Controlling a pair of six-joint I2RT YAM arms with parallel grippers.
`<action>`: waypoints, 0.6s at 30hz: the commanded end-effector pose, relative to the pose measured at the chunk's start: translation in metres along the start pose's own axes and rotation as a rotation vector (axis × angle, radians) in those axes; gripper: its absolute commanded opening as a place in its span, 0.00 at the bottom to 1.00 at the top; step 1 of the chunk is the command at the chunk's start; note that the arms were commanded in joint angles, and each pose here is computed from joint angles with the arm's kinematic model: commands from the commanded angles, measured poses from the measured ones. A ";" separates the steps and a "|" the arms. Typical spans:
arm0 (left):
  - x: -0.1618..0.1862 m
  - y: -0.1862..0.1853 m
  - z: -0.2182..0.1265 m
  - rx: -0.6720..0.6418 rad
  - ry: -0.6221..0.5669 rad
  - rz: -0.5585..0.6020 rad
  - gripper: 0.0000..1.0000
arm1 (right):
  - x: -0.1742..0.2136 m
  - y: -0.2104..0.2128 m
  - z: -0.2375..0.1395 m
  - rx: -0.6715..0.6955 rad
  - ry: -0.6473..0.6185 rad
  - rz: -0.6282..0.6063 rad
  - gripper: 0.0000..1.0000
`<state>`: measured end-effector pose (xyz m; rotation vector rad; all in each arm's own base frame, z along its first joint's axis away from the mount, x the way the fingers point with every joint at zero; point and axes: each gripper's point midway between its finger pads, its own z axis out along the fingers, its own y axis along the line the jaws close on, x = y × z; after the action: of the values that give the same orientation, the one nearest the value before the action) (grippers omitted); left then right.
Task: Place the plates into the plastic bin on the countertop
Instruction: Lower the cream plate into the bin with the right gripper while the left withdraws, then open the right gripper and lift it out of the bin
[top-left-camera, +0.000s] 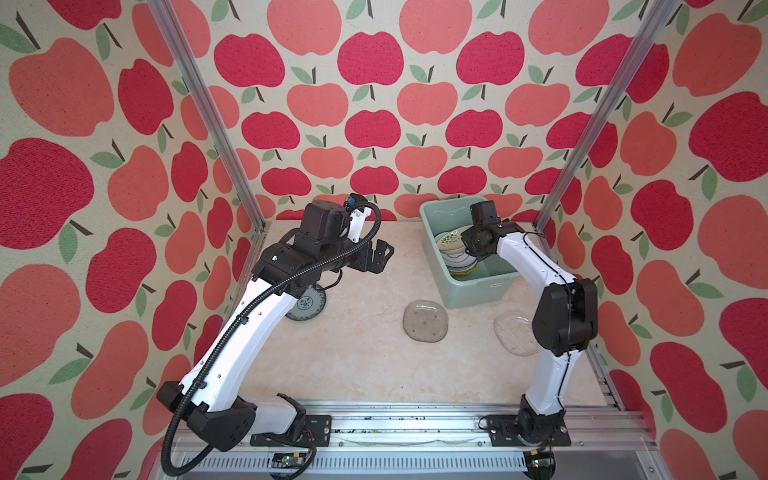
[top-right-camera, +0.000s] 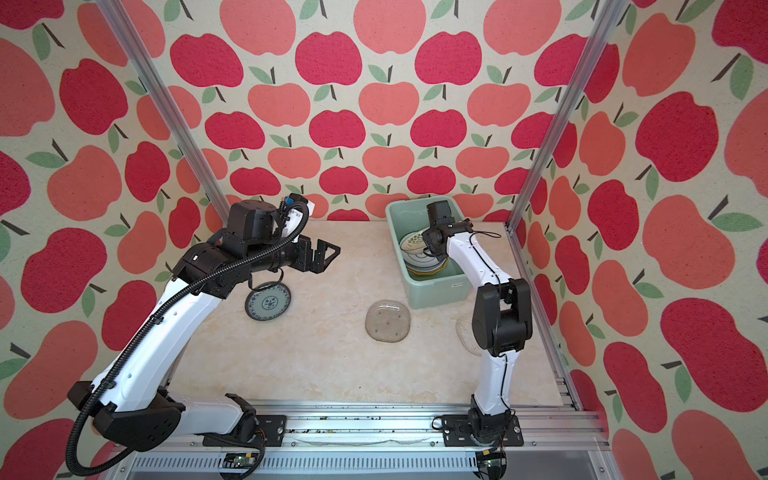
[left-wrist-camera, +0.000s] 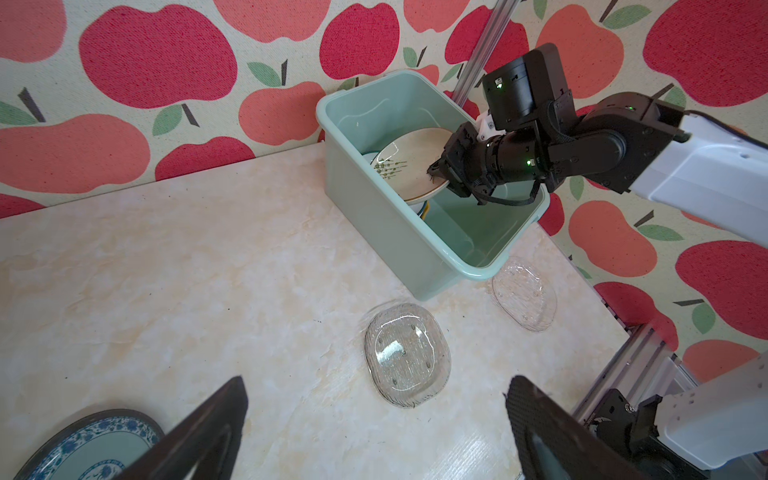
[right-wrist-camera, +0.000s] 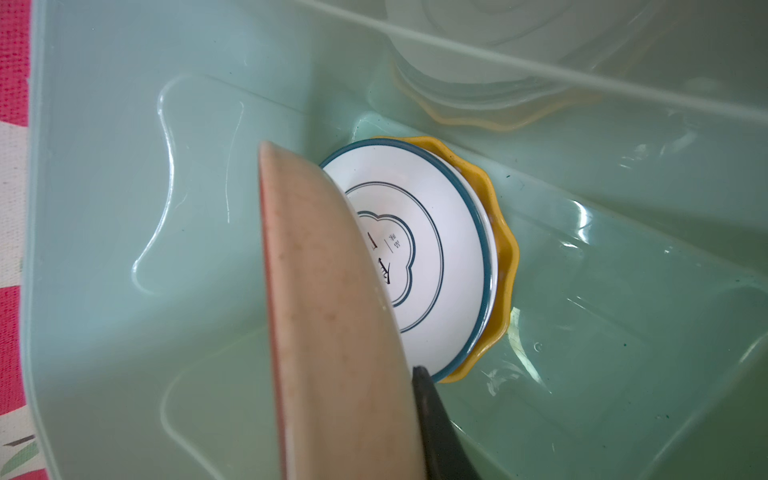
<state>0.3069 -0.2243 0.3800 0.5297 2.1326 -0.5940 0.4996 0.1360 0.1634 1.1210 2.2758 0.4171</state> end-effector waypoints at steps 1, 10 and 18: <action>-0.009 -0.004 -0.003 0.018 -0.021 0.025 0.99 | -0.017 0.026 -0.007 -0.074 -0.040 0.004 0.00; -0.012 0.002 0.002 0.003 -0.004 0.015 0.99 | -0.019 0.016 0.017 -0.052 -0.013 0.039 0.03; -0.009 0.005 0.007 -0.001 0.019 0.004 0.99 | -0.005 0.005 0.036 -0.032 0.043 0.056 0.10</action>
<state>0.3222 -0.2268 0.3759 0.5199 2.1562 -0.5849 0.5100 0.1315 0.1240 1.1641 2.3413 0.4105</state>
